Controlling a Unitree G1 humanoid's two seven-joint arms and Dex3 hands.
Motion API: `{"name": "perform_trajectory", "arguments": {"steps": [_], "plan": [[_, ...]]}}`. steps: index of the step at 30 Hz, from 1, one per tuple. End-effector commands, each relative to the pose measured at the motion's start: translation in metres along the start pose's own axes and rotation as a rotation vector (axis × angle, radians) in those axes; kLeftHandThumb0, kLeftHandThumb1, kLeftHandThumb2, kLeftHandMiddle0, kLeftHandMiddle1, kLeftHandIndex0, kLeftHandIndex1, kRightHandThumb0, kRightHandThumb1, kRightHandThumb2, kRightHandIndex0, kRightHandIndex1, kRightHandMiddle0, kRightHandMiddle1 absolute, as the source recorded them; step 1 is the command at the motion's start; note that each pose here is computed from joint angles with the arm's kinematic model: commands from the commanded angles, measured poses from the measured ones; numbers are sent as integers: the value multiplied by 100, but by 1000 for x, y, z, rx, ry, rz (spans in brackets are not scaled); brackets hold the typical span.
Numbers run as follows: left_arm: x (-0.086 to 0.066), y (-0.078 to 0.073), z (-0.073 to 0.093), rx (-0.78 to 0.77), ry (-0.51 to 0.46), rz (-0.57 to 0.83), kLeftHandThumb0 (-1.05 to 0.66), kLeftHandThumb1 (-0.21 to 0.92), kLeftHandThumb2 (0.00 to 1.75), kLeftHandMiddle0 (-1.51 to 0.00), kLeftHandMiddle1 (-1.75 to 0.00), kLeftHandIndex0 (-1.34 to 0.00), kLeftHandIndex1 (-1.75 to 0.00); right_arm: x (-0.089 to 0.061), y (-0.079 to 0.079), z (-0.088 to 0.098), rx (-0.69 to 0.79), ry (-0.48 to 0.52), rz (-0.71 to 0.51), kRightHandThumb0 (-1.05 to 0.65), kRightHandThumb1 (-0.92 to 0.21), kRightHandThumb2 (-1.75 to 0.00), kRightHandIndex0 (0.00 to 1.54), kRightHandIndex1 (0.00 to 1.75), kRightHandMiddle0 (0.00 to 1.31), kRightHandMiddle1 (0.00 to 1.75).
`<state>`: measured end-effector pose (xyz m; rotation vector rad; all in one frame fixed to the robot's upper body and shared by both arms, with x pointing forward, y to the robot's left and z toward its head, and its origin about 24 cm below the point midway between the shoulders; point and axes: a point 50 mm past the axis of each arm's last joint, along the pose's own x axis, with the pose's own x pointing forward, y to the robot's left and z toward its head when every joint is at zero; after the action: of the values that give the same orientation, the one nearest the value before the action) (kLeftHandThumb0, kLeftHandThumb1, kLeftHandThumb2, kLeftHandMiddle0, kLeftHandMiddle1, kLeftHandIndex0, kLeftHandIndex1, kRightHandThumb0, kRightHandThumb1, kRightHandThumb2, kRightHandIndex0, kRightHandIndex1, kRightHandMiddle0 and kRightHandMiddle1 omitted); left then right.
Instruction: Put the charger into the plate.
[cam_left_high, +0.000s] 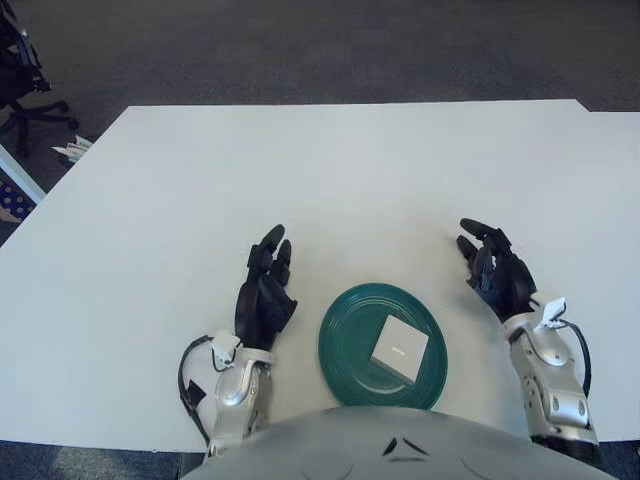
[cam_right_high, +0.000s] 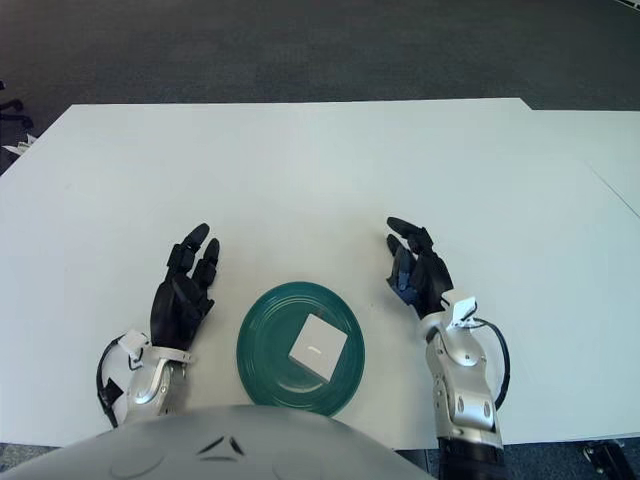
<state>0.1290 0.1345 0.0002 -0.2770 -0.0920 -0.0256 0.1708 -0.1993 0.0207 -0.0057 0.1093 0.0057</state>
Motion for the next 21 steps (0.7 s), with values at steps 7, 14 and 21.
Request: {"name": "perform_trajectory", "arguments": {"steps": [7, 14, 21], "plan": [[-30, 7, -26, -86, 170, 156, -100, 92, 108, -27, -2, 0, -61, -13, 1, -30, 8, 139, 18, -95, -92, -100, 23, 0, 0, 66], [-33, 5, -30, -88, 144, 163, -100, 92, 103, -31, -3, 0, -70, -16, 7, -31, 17, 140, 38, -95, -92, -99, 23, 0, 0, 64], [-29, 7, -31, -50, 140, 121, -102, 92, 106, -25, -1, 0, -62, -21, 10, -32, 1, 143, 34, -94, -92, -100, 22, 0, 0, 60]]}}
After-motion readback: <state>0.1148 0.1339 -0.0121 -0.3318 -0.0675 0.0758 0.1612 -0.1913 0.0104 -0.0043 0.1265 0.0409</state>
